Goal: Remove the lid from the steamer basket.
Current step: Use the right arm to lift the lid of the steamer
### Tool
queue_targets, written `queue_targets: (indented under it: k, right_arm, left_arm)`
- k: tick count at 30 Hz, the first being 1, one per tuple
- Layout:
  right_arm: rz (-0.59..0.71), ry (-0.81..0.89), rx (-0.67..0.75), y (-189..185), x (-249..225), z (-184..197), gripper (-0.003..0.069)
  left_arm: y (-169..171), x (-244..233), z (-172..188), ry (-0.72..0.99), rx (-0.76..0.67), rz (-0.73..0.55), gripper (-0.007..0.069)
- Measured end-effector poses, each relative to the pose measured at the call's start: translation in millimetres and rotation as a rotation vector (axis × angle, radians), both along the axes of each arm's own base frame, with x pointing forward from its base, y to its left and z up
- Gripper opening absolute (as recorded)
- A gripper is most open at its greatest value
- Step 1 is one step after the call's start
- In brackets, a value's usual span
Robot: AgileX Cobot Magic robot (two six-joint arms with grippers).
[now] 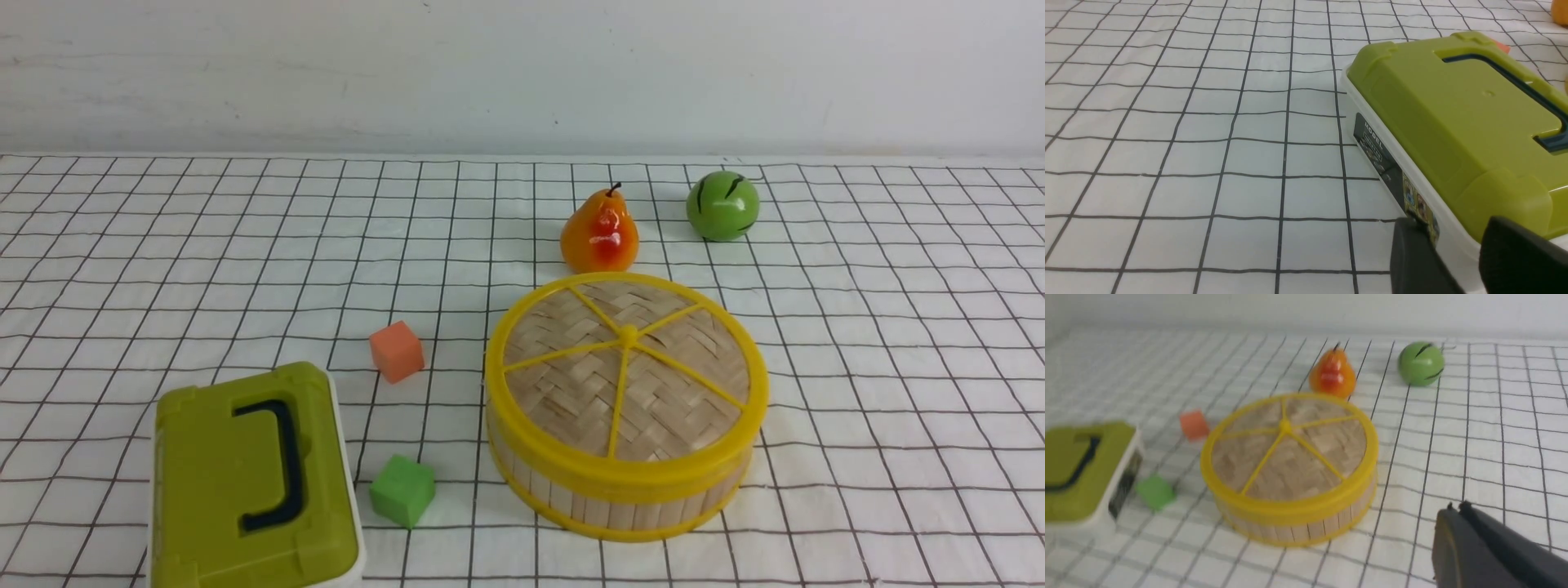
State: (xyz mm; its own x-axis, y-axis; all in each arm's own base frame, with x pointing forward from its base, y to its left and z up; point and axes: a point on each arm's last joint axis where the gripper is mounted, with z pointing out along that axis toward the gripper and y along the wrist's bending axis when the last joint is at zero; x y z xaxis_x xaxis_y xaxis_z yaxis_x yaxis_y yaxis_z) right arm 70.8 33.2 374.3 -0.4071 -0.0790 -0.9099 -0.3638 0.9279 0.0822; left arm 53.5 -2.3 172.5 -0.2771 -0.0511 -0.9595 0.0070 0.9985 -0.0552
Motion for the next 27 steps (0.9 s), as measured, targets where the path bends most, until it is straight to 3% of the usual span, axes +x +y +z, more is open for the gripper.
queue_targets:
  k: [5, 9, 17, 22, 27]
  right_arm:
    - [0.367, 0.185, -0.219, 21, 41, 36, -0.0020]
    - [0.505, 0.261, -0.330, 46, 75, 44, -0.0013]
    - [0.429, 0.436, -0.590, 107, 149, 15, -0.0006]
    - [0.346, 0.526, -0.591, 133, 193, -6, 0.0018]
    - [0.309, 0.610, -0.481, 156, 245, -28, 0.0127]
  left_arm:
    - [0, 0, 0, 0.000, 0.000, 0.000, 0.0239]
    - [0, 0, 0, 0.000, 0.000, 0.000, 0.0239]
    - [0, 0, 0, 0.000, 0.000, 0.000, 0.0239]
    - [0, 0, 0, 0.000, 0.000, 0.000, 0.0239]
    - [0, 0, 0, 0.000, 0.000, 0.000, 0.0239]
